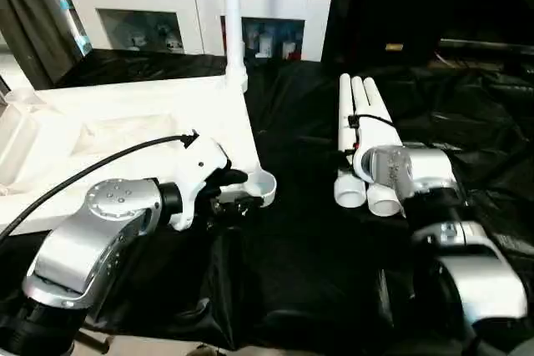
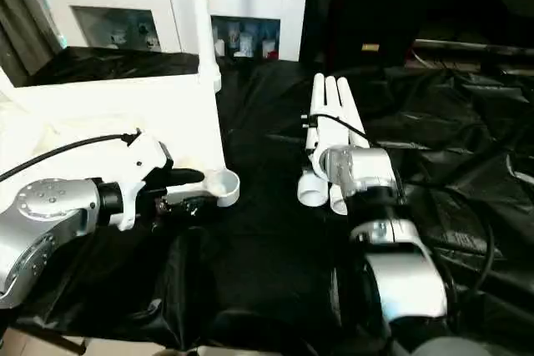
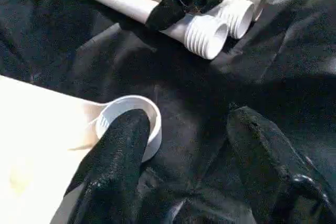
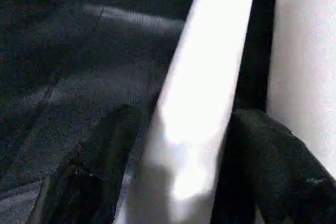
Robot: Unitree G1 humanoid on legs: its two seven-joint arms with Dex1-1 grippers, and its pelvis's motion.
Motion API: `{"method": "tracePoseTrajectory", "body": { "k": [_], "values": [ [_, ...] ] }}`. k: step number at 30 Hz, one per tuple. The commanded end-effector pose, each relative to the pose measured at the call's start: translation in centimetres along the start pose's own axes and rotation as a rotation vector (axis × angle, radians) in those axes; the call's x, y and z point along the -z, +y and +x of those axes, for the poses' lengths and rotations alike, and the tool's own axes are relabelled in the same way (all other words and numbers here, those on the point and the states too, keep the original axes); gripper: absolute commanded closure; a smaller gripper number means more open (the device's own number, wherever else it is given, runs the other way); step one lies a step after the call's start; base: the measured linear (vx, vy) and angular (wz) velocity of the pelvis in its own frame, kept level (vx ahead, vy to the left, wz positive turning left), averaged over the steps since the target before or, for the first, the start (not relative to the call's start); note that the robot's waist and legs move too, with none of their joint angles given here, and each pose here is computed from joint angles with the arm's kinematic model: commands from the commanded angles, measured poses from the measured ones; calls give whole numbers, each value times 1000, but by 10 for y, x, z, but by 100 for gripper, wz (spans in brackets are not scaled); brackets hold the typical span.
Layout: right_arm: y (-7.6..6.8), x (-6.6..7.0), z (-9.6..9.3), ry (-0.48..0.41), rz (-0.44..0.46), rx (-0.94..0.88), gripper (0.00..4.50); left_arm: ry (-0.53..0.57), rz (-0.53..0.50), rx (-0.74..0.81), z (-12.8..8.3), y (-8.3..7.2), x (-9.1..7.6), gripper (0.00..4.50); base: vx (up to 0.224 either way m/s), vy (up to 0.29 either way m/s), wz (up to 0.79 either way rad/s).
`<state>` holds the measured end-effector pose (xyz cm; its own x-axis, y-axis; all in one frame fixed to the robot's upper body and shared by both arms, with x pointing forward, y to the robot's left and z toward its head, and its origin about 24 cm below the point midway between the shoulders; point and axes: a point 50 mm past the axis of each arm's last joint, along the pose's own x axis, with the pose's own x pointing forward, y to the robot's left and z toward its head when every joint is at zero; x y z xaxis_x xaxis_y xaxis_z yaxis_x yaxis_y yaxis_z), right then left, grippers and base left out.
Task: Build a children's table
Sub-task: Pick table leg
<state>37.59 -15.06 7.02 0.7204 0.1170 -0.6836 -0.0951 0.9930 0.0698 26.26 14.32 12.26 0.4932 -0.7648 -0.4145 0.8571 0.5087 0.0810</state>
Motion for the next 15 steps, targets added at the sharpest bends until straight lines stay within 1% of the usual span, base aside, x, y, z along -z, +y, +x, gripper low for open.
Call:
{"method": "tracePoseTrajectory", "body": {
  "k": [1,7,12,13,15],
  "values": [
    [-4,-3,1,-2,-10,13,153,3,20,19,-1,-2,-4,165,0,0,0],
    [-3,-5,5,3,-23,14,212,12,42,9,-2,0,-4,165,0,0,0],
    [-2,-5,7,6,-29,14,234,10,47,8,-2,-1,-5,165,0,0,0],
    [-2,-5,7,5,-28,15,251,11,47,8,-2,-2,-4,165,0,0,0],
    [-2,-4,8,4,-23,19,254,14,49,9,-2,-2,-4,165,0,0,0]
  ]
}}
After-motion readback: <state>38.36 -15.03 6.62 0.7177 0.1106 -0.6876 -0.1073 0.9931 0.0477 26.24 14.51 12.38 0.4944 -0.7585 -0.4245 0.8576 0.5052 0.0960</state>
